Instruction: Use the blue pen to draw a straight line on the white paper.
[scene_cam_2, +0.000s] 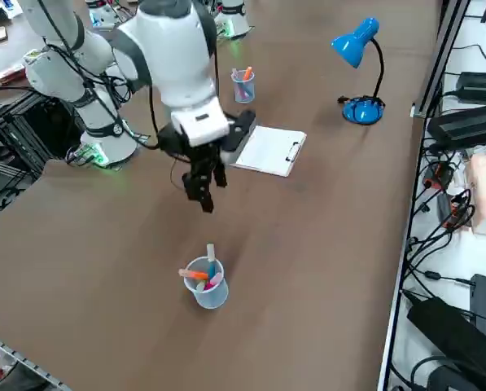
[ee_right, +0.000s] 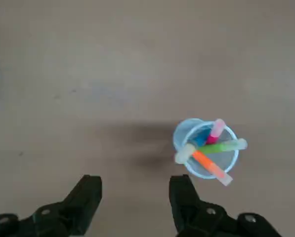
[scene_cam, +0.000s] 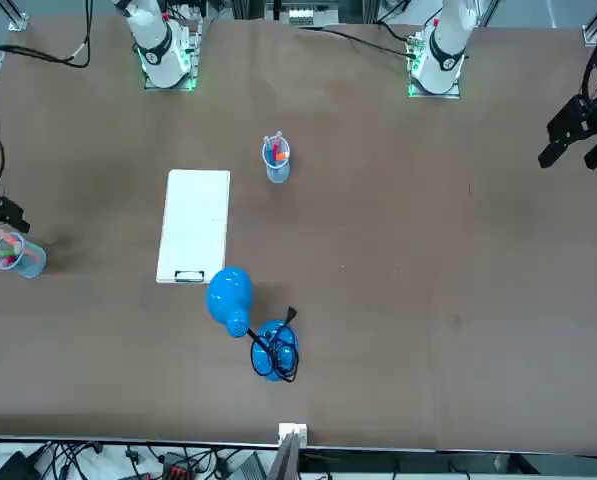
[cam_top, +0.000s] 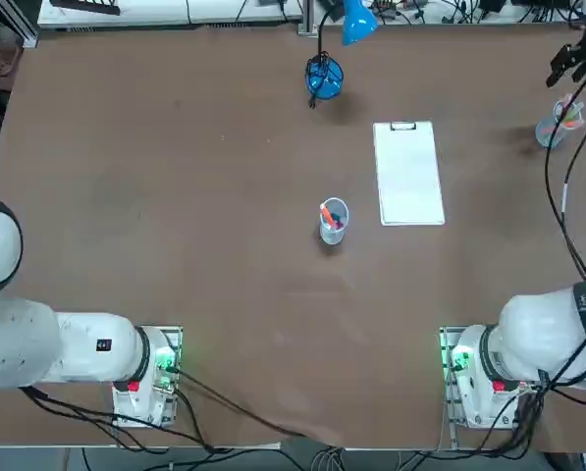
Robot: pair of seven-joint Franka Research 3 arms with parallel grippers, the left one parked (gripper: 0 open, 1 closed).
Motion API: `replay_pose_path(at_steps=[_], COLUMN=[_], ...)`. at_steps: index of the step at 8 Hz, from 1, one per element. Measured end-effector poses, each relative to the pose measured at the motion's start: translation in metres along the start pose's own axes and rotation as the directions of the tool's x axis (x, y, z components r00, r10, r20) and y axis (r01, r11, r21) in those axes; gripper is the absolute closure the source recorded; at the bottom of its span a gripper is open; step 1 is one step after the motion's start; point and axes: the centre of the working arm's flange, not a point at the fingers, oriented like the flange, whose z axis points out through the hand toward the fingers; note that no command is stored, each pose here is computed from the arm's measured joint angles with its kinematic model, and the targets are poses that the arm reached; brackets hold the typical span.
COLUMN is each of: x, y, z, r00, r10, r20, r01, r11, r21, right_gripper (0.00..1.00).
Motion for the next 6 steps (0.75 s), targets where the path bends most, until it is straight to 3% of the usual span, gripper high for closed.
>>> replay_pose_path(at_steps=[2,6], x=[-0.006,-0.015], y=[0.027,0.025], z=[0.023,0.063], r00=[0.997,0.985], r10=[0.061,0.111], r20=[-0.051,-0.133], r01=[-0.062,-0.119], r11=[0.998,0.992], r21=[-0.026,-0.050], right_gripper=[0.22,0.22])
